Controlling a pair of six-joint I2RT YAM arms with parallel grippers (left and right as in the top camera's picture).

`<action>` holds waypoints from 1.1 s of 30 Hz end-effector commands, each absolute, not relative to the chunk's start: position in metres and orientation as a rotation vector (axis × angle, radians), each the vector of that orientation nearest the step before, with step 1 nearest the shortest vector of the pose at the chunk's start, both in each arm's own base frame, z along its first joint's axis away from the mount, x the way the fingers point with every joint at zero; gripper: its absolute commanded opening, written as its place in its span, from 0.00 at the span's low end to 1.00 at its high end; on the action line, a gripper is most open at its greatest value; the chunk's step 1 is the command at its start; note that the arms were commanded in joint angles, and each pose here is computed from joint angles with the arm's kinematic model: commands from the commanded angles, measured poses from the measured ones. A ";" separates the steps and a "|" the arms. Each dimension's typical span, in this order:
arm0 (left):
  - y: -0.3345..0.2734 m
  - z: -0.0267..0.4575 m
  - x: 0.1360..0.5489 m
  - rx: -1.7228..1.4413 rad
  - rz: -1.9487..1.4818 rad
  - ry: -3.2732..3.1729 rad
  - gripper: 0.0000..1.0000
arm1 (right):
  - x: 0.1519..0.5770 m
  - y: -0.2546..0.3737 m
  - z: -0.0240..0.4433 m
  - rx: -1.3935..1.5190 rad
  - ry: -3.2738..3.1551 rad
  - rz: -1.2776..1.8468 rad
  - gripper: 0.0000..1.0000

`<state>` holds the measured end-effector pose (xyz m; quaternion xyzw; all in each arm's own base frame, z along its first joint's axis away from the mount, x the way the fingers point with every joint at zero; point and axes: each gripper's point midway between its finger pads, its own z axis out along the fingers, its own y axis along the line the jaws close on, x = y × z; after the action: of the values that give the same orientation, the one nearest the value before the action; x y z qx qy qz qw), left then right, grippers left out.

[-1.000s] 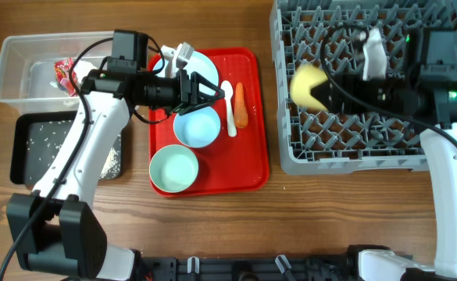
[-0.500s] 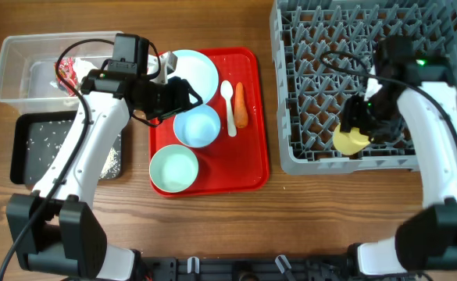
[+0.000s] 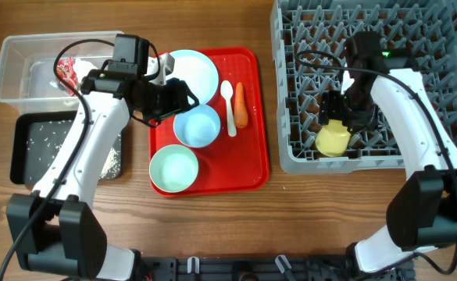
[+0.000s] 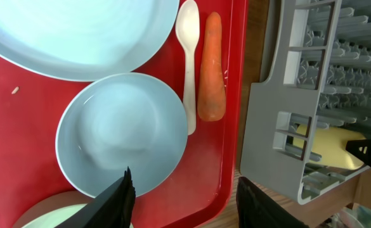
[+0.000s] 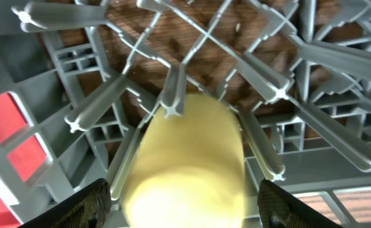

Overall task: Sort waste into correct bins and load items into the dishwasher rack
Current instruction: 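Place the yellow cup into the dish rack with the right gripper, then grasp the light-blue bowl with the right gripper, place it upside down in rack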

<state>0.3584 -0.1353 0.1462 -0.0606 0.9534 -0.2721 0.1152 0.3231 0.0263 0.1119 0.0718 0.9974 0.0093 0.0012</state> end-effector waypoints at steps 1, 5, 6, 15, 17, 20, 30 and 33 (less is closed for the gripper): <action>-0.135 0.154 0.360 -0.160 -0.786 2.771 0.53 | 0.328 0.043 0.110 0.130 3.133 0.164 0.76; -0.135 0.154 0.359 -0.162 -0.786 2.776 0.53 | 0.336 0.044 0.131 0.126 3.092 0.173 0.83; -0.135 0.154 0.360 -0.161 -0.786 2.773 0.53 | 0.339 0.044 0.143 0.122 3.067 0.177 0.84; -0.077 0.148 0.379 -0.555 -0.620 2.721 0.56 | 0.365 0.188 0.211 -0.103 2.807 0.488 0.70; -0.033 0.147 0.385 -0.759 -0.571 2.665 0.57 | 0.364 0.222 0.196 -0.148 2.814 0.518 0.61; 0.016 0.144 0.381 -0.943 -0.530 2.609 0.58 | 0.358 0.277 0.144 -0.204 2.887 0.526 0.56; 0.057 0.141 0.372 -1.087 -0.485 2.563 0.77 | 0.337 0.310 0.022 -0.177 3.147 0.446 0.25; 0.057 0.140 0.369 -1.095 -0.485 2.574 0.81 | 0.338 0.308 0.020 -0.180 3.147 0.428 0.04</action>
<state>0.3695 0.0538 0.1323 -0.3796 0.8978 -0.1726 0.1419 0.3411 0.3066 0.0288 -0.0560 0.9886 0.1390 -0.0103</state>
